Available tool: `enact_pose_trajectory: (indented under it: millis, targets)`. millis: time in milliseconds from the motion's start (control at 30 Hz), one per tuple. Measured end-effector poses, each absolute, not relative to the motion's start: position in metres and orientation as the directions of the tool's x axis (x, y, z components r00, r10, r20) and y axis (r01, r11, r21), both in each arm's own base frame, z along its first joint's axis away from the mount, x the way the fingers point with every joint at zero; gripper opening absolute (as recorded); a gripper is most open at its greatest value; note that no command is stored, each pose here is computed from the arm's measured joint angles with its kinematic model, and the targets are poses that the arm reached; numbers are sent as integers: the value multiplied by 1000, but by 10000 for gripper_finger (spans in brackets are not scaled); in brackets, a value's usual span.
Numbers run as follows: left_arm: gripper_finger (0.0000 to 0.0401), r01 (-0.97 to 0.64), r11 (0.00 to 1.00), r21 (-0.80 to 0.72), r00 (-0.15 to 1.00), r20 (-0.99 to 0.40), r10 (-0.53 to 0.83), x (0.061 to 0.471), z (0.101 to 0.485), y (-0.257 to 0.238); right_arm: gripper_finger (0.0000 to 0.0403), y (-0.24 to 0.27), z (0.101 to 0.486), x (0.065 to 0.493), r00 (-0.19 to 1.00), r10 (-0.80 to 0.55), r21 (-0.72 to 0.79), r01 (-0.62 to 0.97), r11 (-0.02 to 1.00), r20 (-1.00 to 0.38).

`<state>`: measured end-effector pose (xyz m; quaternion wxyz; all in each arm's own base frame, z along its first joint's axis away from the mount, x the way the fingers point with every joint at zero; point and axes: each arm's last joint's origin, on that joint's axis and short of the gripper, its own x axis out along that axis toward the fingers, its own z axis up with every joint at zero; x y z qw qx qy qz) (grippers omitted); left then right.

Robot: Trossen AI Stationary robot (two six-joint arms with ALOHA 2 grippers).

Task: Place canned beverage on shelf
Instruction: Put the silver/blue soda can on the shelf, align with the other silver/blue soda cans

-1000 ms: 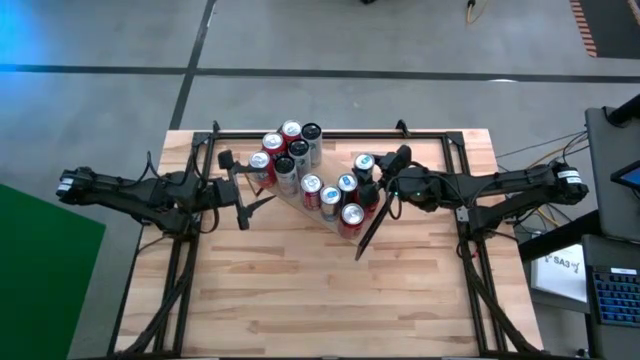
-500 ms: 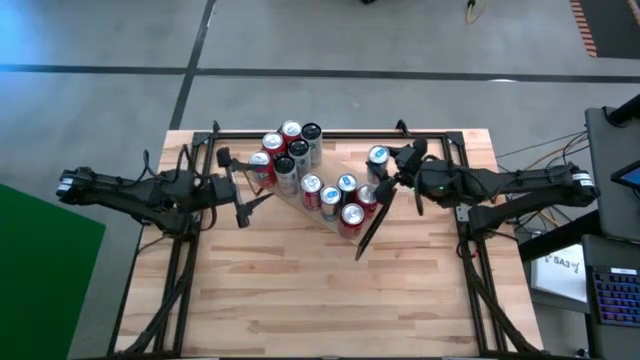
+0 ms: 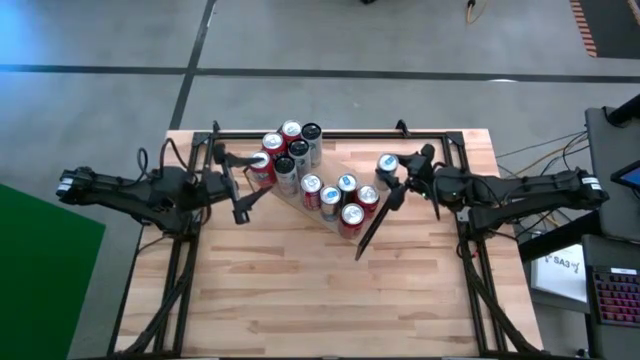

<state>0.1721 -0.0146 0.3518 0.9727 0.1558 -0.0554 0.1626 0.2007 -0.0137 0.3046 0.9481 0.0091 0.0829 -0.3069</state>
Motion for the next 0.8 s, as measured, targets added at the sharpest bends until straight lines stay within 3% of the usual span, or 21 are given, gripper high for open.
enact_pose_trajectory:
  millis: [800]
  targets:
    - [297, -344, 897, 277, 935, 190, 300, 172, 355, -15, 235, -14, 288, 226, 807, -570, -22, 574, 819, -155]
